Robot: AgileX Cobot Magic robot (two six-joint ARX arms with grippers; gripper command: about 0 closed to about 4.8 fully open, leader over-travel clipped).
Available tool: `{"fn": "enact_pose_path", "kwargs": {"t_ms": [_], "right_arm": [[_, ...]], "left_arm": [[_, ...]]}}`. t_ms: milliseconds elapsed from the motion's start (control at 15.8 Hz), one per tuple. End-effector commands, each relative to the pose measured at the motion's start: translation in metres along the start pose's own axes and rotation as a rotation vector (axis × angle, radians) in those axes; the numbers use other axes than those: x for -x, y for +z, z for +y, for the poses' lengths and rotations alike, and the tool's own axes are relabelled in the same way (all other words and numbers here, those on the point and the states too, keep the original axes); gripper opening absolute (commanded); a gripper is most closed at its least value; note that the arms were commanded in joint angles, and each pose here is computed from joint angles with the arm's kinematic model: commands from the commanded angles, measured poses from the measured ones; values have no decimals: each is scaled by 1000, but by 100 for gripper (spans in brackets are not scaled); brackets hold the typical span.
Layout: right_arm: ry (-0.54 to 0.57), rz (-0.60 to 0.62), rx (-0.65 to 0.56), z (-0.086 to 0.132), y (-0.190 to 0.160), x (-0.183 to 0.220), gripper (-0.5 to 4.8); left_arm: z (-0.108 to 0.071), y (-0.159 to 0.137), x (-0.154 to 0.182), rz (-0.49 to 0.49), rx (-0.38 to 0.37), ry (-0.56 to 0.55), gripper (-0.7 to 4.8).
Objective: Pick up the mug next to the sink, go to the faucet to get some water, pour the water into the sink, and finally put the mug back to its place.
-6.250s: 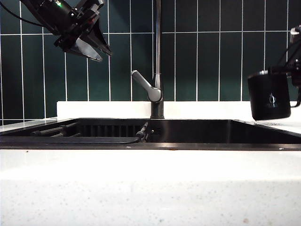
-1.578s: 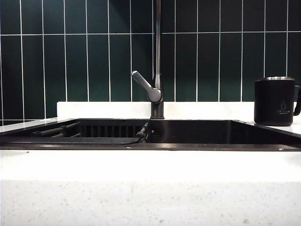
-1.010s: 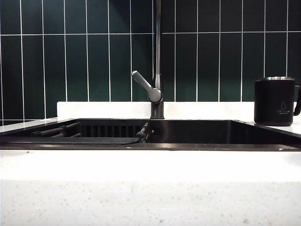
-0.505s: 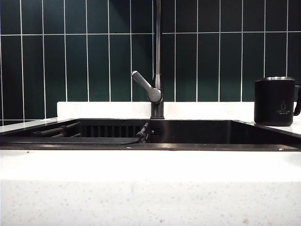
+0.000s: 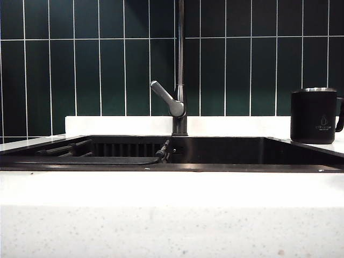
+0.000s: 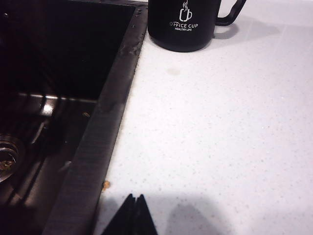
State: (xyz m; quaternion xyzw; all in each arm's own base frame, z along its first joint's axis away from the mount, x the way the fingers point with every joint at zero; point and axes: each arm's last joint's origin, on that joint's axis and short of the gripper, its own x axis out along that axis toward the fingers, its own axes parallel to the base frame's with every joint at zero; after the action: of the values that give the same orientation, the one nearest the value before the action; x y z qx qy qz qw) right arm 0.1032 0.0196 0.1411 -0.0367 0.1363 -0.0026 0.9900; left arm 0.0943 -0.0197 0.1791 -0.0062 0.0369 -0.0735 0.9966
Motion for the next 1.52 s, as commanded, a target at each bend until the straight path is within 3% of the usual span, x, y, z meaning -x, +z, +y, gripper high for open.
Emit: {"fn": "enact_pose_path", "kwargs": {"t_ms": [63,631,821,1136,1326,1515], "right_arm": [[-3,-10,-3,0,0,0,-4],[-3,-11,-3,0,0,0,-3],[-3,-11,-3,0,0,0,-4],[-3,-11,-3,0,0,0,-4],[-3,-11,-3,0,0,0,-4],[-3,-11,-3,0,0,0,-3]], "left_arm": [[2,3,5,-55,4,73,-5],[3,-19,-2,-21,-10,86,-6],[11,-18,-3,-24,-8,113,-5],[17,-11,-2,-100,-5,148,-5],[16,1,0,-223,-7,144,-5],[16,2,0,-234,-7,144,-5]]}}
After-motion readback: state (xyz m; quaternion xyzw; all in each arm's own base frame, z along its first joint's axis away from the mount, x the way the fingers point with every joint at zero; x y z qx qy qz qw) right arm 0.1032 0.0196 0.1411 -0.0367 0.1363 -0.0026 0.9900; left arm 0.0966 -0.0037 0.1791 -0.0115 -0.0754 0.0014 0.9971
